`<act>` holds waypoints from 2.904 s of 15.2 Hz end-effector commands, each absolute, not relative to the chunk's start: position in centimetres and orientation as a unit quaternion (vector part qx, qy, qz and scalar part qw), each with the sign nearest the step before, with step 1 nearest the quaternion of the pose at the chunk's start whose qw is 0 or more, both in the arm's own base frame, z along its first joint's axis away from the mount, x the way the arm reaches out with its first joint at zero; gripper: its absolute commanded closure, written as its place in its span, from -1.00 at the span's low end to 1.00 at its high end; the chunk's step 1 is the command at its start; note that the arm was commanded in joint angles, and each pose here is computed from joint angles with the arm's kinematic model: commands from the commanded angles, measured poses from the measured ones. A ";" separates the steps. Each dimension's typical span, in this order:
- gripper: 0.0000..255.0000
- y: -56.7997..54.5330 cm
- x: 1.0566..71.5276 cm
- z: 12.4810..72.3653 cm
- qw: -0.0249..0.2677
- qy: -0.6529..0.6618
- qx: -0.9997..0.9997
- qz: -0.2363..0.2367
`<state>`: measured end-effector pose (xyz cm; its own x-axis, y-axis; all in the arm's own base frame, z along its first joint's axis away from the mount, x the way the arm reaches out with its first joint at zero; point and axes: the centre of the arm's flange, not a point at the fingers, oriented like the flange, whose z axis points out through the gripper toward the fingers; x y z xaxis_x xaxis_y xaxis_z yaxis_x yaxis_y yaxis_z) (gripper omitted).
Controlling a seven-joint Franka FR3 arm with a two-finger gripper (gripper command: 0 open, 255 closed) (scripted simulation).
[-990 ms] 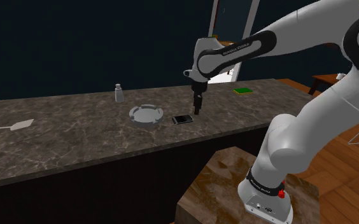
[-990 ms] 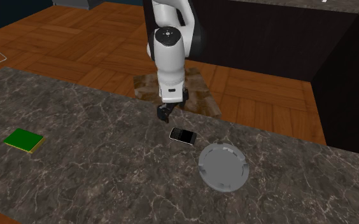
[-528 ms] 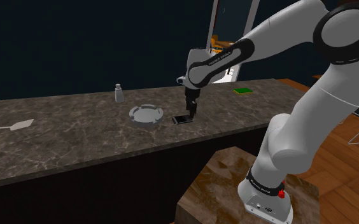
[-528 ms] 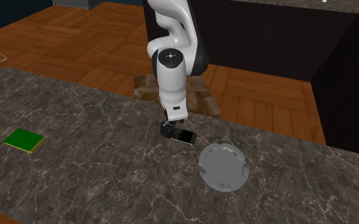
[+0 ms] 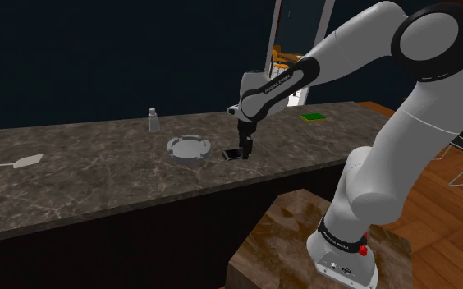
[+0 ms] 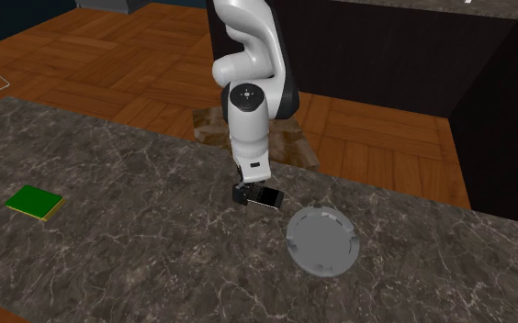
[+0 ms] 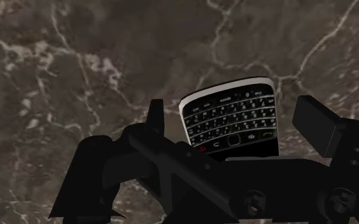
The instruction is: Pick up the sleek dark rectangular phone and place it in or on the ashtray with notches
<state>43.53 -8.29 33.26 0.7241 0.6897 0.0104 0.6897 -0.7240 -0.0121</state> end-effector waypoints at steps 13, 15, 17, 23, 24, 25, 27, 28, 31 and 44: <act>1.00 -8.3 43.5 33.2 0.008 -0.371 -0.928 -0.003; 1.00 -8.3 43.5 33.7 0.007 -0.371 -0.928 -0.003; 1.00 -8.3 43.5 34.8 0.008 -0.371 -0.928 -0.003; 1.00 -8.3 43.5 38.0 0.008 -0.371 -0.928 -0.003; 1.00 -8.3 43.5 38.5 0.008 -0.371 -0.928 -0.003; 1.00 -8.3 43.5 39.0 0.008 -0.371 -0.928 -0.003; 1.00 -8.3 43.5 40.1 0.008 -0.371 -0.928 -0.003; 1.00 -8.3 43.5 40.6 0.008 -0.371 -0.928 -0.003; 1.00 -8.3 43.5 42.2 0.008 -0.371 -0.928 -0.003; 1.00 -1.1 54.5 44.0 0.008 -0.371 -0.928 -0.003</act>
<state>53.29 -2.07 44.03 0.7239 0.6898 0.0097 0.6899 -0.7238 -0.0121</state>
